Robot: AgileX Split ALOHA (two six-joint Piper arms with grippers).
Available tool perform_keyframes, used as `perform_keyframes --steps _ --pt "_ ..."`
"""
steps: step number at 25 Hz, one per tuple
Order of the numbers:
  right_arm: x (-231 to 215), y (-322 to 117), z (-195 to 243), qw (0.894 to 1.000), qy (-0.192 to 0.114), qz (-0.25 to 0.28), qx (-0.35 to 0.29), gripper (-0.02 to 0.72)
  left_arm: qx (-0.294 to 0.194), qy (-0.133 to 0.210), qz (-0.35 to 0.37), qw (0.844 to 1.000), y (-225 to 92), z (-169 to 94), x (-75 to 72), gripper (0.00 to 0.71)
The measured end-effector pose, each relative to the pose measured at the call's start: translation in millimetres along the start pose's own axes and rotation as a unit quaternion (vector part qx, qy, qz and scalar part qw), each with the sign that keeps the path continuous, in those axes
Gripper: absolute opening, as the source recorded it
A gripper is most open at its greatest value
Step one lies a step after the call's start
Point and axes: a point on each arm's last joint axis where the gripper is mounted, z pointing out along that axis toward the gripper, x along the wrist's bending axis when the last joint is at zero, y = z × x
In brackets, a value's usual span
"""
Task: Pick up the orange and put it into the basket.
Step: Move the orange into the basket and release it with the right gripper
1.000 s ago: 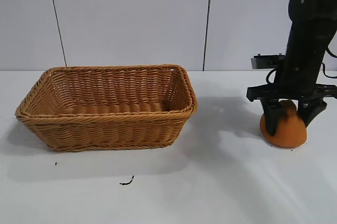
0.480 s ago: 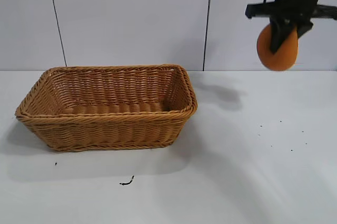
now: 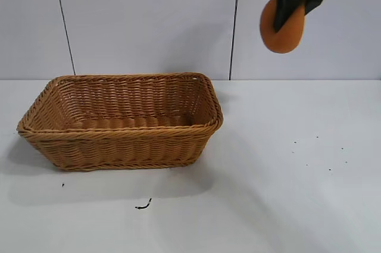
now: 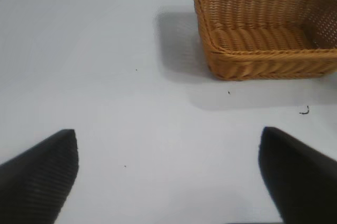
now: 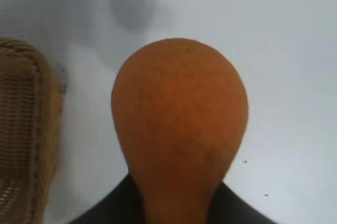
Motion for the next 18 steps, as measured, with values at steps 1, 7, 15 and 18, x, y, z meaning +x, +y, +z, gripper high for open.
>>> perform_keyframes --steps 1,7,15,18 --pt "0 0 0 1.0 0.0 0.0 0.0 0.064 0.0 0.0 0.0 1.0 0 0 0.0 0.666" --pt "75 1 31 0.997 0.041 -0.05 -0.037 0.064 0.0 0.0 0.0 1.0 0 0 0.0 0.666" --pt "87 -25 126 0.998 0.039 -0.041 0.031 0.064 -0.001 0.0 0.0 1.0 0 0 0.0 0.666" --pt "87 -32 143 0.998 0.036 -0.037 0.048 0.07 -0.001 0.0 0.0 1.0 0 0 0.0 0.666"
